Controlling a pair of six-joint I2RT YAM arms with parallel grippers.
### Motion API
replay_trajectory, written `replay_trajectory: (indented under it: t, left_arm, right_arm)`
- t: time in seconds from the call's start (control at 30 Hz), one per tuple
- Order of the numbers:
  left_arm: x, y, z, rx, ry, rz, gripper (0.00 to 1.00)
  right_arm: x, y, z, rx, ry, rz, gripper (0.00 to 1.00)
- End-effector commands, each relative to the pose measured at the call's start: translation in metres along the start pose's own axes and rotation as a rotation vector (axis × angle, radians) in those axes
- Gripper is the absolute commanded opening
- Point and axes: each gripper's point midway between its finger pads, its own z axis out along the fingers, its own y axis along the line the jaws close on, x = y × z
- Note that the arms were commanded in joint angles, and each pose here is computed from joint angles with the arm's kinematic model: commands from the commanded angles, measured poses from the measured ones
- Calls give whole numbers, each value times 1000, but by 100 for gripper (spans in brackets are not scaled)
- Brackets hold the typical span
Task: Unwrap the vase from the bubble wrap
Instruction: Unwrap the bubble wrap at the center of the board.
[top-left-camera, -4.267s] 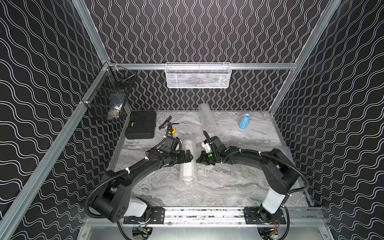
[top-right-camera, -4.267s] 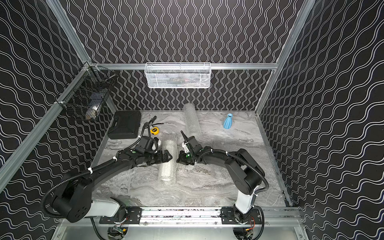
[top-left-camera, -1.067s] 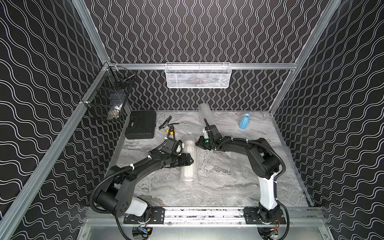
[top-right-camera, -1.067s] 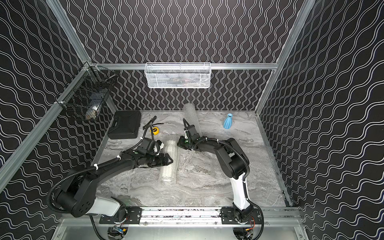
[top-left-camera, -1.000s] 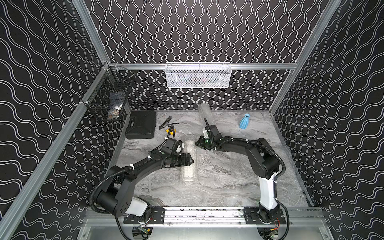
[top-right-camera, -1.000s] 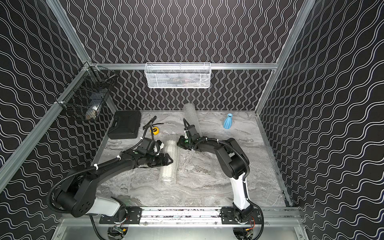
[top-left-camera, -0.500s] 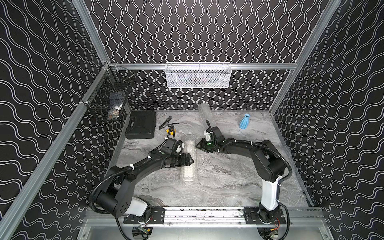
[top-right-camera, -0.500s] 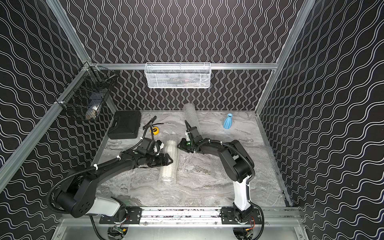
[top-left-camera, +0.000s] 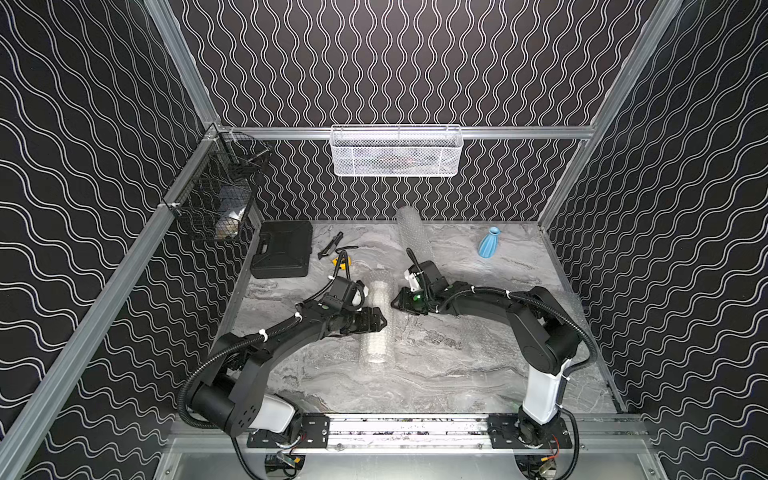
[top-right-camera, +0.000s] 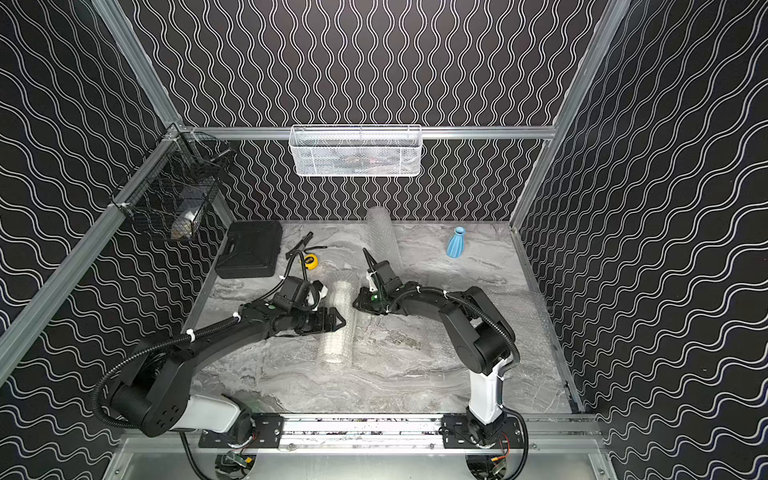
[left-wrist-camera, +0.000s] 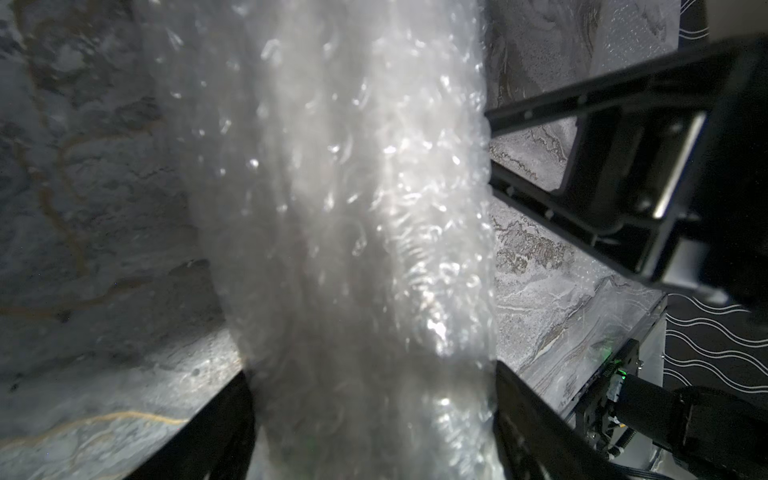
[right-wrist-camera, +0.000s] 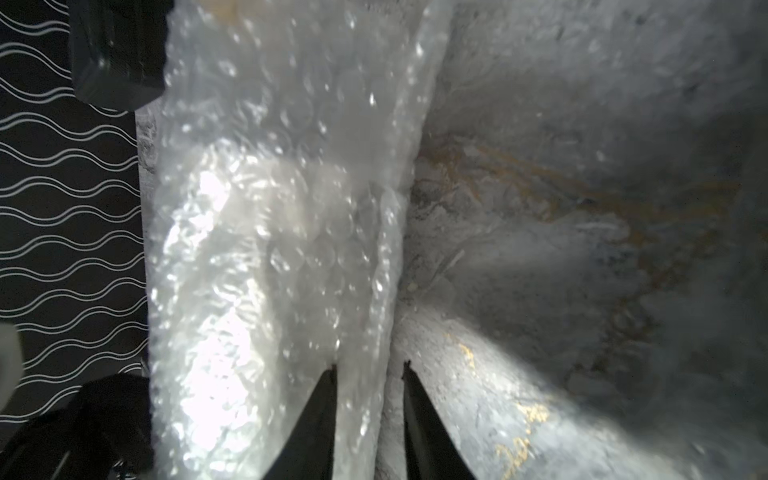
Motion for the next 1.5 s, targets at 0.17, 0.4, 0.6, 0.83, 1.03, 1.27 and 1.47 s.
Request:
replay_trajectory:
  t: [0.17, 0.4, 0.6, 0.83, 1.03, 1.27, 1.47]
  left_arm:
    - [6, 2, 0, 0, 13, -25, 83]
    - [5, 2, 1, 6, 6, -35, 83]
    - [6, 3, 2, 5, 1, -42, 83]
    - [7, 4, 2, 2, 1, -48, 83]
    - [8, 6, 4, 0, 2, -57, 83]
    - [10, 8, 5, -10, 6, -56, 83]
    - [11, 10, 7, -12, 10, -58, 83]
  right_arm:
    - [21, 0, -5, 30, 66, -31, 27]
    - [42, 7, -8, 51, 111, -72, 26]
    - [63, 9, -7, 63, 160, -99, 25]
    - [85, 8, -8, 68, 221, -134, 24]
    - [97, 15, -11, 49, 256, -162, 24]
    - [107, 27, -16, -21, 297, -177, 24]
    - [116, 35, -14, -86, 338, -188, 23]
